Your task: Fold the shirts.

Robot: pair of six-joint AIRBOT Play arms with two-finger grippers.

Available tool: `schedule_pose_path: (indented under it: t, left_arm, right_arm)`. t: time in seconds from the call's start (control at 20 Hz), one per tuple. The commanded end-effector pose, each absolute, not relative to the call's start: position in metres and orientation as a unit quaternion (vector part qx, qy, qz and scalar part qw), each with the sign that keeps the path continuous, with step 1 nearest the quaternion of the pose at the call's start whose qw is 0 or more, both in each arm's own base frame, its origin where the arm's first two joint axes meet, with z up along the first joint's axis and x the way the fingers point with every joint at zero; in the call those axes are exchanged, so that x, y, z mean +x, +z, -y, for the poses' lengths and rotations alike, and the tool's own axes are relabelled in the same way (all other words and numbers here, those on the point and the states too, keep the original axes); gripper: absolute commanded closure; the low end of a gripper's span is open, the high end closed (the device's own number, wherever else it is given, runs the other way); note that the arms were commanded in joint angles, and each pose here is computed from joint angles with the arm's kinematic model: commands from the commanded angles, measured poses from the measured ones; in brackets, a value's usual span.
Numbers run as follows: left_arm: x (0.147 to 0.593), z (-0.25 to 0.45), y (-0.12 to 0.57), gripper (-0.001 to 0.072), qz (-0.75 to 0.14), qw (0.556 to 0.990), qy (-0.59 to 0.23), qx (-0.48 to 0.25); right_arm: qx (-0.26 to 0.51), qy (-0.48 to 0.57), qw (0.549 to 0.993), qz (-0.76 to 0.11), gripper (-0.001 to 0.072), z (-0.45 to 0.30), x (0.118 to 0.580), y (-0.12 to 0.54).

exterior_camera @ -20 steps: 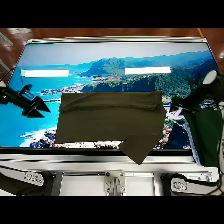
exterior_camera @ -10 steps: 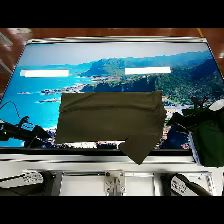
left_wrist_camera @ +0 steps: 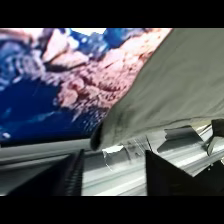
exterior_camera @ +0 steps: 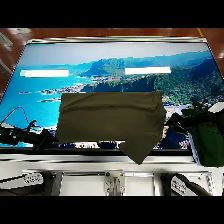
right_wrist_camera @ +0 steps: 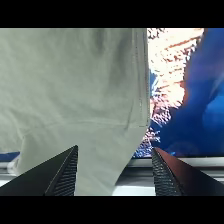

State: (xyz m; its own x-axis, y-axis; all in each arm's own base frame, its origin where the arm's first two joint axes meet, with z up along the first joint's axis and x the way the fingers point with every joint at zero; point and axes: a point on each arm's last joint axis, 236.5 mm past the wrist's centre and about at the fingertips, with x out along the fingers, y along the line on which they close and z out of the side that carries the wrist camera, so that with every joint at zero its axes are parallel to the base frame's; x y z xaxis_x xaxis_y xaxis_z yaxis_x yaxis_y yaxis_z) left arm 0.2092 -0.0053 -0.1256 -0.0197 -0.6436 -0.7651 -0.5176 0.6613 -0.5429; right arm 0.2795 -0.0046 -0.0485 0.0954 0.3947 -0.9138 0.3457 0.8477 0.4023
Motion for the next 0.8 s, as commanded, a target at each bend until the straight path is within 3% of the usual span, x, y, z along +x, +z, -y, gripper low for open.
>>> schedule_pose_path:
  t: [0.0, 0.25, 0.35, 0.5, 0.75]
  left_arm:
    - [0.217, -0.001, -0.135, 0.0344, -0.698, 0.589, -0.037, -0.405]
    - [0.229, 0.003, -0.132, 0.0667, -0.681, 0.595, -0.037, -0.425]
    - [0.228, 0.003, -0.131, 0.0668, -0.682, 0.593, -0.038, -0.425]
    - [0.226, 0.006, -0.129, 0.0668, -0.685, 0.59, -0.046, -0.425]
    - [0.223, 0.009, -0.125, 0.0668, -0.689, 0.587, -0.063, -0.42]
  right_arm:
    - [0.277, 0.021, 0.683, -0.675, 0.0133, 0.003, 0.277, -0.048]
    - [0.251, 0.014, 0.664, -0.705, 0.0133, 0.01, 0.258, -0.053]
    - [0.242, 0.016, 0.638, -0.731, 0.0133, 0.008, 0.236, -0.064]
    - [0.293, 0.047, 0.615, -0.731, 0.0134, -0.024, 0.221, -0.081]
    - [0.343, 0.024, 0.613, -0.711, 0.0173, -0.04, 0.212, -0.113]
